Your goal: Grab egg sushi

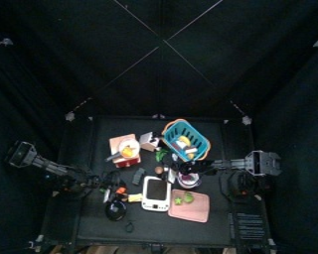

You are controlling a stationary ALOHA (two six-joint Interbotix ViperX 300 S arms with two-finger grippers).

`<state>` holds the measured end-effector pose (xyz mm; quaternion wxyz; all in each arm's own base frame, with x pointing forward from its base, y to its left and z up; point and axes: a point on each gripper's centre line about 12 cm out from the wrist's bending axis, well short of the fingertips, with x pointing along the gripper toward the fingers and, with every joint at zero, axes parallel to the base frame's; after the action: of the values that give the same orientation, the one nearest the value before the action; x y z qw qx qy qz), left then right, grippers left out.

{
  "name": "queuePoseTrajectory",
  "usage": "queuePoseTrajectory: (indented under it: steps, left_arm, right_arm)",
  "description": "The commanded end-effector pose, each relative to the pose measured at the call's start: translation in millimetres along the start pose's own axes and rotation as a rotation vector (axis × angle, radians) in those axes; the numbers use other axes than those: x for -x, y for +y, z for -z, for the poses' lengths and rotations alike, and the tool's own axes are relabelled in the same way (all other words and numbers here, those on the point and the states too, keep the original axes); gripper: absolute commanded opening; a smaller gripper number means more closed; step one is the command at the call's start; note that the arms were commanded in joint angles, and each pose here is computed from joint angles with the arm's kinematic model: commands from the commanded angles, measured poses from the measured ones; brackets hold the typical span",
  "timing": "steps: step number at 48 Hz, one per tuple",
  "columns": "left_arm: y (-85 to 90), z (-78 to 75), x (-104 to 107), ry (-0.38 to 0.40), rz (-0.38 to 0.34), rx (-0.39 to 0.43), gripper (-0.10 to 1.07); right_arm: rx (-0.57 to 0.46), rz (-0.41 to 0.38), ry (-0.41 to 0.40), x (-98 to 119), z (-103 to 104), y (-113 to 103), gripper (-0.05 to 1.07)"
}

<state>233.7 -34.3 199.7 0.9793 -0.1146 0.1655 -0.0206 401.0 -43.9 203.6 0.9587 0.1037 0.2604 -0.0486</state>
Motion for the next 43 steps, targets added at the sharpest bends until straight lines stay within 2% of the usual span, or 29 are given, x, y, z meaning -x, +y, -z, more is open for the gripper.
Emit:
queuePoseTrajectory:
  steps: [1, 8, 12, 17, 23, 29, 35, 43]
  left_arm:
    - [6.4, -20.4, 6.8, -0.094, -0.018, -0.027, 0.85]
    - [16.9, -39.6, 17.6, -0.171, -0.053, -0.088, 0.85]
    - [24.0, -43.5, 21.9, -0.165, -0.079, -0.141, 0.85]
    - [33.1, -40.4, 25.2, -0.100, -0.114, -0.202, 0.85]
    - [39.0, -36.3, 26.6, -0.040, -0.137, -0.237, 0.85]
    - [41.1, -23.1, 27.2, -0.007, -0.137, -0.254, 0.85]
    - [41.0, -19.8, 29.6, 0.002, -0.134, -0.285, 0.85]
    - [41.7, -11.8, 38.9, 0.000, -0.133, -0.351, 0.85]
  right_arm:
    - [-0.031, -0.023, -0.078, 11.3, -26.8, 9.1, 1.02]
    - [-0.101, -0.045, -0.088, 5.6, -32.1, 18.7, 1.02]
    - [-0.130, -0.060, -0.088, 1.6, -33.9, 25.8, 1.02]
    - [-0.134, -0.083, -0.080, -6.4, -33.4, 37.4, 1.02]
    - [-0.115, -0.110, -0.065, -22.2, -32.8, 52.5, 1.02]
    - [-0.057, -0.123, -0.018, -41.6, -17.6, 62.7, 1.02]
    - [0.029, -0.137, 0.026, -59.0, -1.8, 72.0, 1.02]
    - [0.078, -0.137, 0.038, -82.2, -0.9, 85.9, 1.02]
